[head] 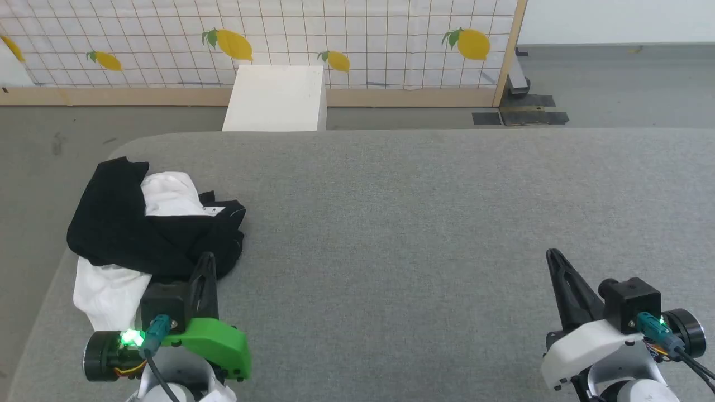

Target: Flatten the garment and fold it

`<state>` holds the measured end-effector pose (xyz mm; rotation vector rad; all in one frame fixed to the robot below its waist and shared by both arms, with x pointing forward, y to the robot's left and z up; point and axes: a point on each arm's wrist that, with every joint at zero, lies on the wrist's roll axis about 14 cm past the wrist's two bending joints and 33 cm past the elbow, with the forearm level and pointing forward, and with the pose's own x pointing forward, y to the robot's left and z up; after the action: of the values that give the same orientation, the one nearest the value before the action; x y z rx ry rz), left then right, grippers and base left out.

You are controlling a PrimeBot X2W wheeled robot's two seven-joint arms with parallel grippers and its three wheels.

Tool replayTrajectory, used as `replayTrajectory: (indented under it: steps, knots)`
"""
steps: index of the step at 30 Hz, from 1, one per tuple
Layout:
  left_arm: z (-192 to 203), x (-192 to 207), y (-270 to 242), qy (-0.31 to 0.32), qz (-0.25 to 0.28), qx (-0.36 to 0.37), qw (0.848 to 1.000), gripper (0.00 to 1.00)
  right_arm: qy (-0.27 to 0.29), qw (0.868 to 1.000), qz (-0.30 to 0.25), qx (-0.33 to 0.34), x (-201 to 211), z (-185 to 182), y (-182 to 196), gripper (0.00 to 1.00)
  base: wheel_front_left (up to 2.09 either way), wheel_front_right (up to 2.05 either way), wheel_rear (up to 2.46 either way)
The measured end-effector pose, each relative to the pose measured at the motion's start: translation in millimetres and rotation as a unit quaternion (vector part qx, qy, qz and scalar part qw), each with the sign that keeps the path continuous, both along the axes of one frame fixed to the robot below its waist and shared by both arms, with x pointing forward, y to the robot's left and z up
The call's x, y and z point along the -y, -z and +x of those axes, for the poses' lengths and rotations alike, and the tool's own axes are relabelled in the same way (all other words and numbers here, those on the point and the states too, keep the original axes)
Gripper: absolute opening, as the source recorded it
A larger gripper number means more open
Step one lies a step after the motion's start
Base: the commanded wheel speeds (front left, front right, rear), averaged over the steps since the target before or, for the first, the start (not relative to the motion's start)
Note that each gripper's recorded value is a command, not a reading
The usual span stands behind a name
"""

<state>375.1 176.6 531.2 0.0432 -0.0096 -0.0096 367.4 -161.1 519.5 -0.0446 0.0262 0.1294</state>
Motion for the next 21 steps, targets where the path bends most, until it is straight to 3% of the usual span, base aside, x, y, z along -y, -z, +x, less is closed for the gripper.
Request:
replayTrajectory:
  steps: [21]
  knots:
    - [0.0, 0.1, 0.0, 0.000, 0.000, 0.000, 1.000, 0.00, 0.000, 1.000, 0.000, 0.000, 0.0, 0.0, 0.0, 0.00, 0.00, 0.00, 0.00]
